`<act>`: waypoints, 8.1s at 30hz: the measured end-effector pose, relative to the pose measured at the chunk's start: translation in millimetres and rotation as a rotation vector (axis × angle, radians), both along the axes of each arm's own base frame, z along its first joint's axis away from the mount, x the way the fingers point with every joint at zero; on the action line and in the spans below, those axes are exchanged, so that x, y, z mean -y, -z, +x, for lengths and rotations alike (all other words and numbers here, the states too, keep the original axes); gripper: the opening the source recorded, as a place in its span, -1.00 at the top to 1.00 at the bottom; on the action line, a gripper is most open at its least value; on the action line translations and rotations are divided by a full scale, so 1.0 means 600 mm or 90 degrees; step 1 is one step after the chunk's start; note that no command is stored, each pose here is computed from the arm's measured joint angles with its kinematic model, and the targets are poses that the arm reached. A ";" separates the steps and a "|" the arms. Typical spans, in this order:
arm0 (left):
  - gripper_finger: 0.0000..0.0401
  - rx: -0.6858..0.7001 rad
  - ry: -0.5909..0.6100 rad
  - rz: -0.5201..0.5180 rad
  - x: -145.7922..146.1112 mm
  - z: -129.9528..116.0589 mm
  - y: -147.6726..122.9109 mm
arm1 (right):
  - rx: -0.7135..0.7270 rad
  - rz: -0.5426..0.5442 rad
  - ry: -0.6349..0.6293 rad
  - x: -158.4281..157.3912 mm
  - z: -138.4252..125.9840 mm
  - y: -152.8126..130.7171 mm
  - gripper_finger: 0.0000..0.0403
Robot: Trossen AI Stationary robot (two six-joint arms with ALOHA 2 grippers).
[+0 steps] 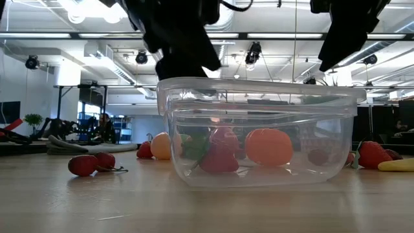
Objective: Pick and placing Produce into tupperware
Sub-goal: Put the red cherry into the transparent bin, then put the yellow corn into the transparent bin, then put the red strawberry into the transparent bin
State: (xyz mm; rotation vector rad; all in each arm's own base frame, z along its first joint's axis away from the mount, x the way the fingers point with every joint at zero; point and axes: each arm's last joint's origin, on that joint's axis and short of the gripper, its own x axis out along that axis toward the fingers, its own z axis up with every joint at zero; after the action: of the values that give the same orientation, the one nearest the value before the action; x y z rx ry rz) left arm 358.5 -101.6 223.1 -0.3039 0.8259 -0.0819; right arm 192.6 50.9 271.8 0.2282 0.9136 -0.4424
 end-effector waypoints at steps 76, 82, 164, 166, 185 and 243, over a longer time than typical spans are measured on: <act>-0.28 -0.088 -0.138 0.154 -0.095 -0.240 -0.074 | -0.289 0.067 -0.241 -0.176 0.049 0.196 -0.12; -0.28 -0.088 -0.138 0.153 -0.095 -0.240 -0.074 | -0.290 0.062 -0.248 -0.166 0.056 0.200 -0.12; -0.28 -0.085 -0.144 0.155 -0.096 -0.240 -0.074 | -0.075 0.185 -0.256 -0.151 0.177 0.030 0.79; -0.28 -0.081 -0.144 0.155 -0.095 -0.239 -0.075 | -0.080 0.196 -0.267 -0.144 0.198 0.032 0.79; -0.28 -0.082 -0.151 0.165 -0.096 -0.240 -0.074 | -0.104 0.241 -0.394 -0.139 0.325 0.065 0.68; -0.28 -0.063 0.003 0.276 -0.184 -0.180 0.117 | -0.085 0.167 0.138 -0.046 0.008 0.007 -0.02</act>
State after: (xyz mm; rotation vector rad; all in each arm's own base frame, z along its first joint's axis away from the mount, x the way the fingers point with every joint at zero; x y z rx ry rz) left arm 250.3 8.8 152.6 0.1034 0.9181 0.1089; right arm 197.7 78.3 267.6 0.5450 1.0837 -0.5423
